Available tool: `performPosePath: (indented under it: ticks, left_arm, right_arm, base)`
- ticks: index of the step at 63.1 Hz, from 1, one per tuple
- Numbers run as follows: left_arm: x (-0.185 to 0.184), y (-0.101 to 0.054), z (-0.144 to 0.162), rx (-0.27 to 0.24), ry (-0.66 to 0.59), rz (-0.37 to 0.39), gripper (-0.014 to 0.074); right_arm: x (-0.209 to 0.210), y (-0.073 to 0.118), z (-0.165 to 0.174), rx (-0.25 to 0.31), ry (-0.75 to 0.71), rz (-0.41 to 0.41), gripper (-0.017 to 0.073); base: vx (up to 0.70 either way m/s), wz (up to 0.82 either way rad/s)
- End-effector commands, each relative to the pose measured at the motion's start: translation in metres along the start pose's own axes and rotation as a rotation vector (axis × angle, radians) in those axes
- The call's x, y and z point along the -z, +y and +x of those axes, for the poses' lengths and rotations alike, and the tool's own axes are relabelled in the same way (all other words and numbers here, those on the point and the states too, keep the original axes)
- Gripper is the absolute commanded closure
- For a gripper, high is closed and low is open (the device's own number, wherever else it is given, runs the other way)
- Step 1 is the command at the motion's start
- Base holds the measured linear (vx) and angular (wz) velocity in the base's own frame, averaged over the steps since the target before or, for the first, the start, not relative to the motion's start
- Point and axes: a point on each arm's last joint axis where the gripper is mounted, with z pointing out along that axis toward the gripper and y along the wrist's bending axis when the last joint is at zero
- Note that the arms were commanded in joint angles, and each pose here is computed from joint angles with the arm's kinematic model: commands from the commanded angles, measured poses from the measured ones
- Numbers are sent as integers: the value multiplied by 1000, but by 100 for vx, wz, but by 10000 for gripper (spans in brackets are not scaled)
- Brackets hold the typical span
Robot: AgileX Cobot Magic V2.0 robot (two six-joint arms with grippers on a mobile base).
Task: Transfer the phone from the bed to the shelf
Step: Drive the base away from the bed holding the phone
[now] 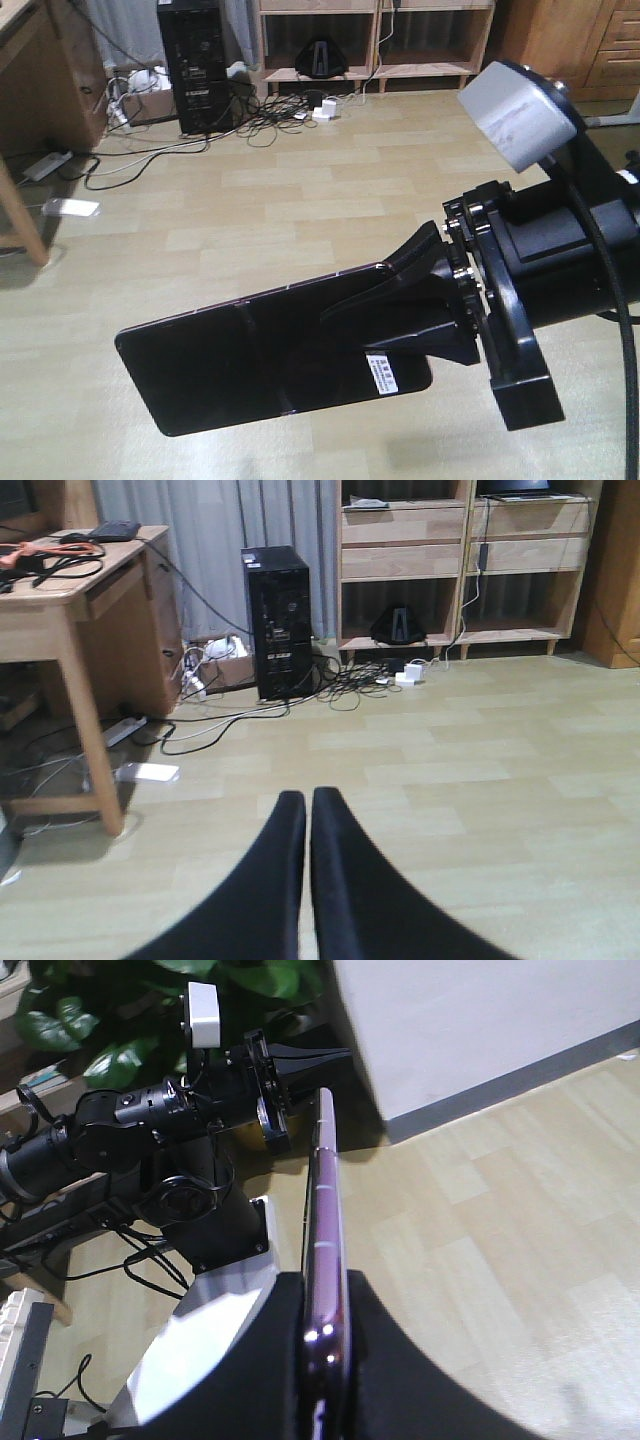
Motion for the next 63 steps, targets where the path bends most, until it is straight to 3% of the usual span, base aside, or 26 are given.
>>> performPosePath:
  ticks: [1, 63]
  left_arm:
    - [0, 0, -4, 9, -71, -3, 592]
    - [0, 0, -4, 9, -71, -3, 592]
  right_arm:
    - [8, 18, -12, 18, -73, -81, 561]
    - [8, 18, -12, 18, -73, -81, 561]
  base:
    - [37, -12]
    - [37, -17]
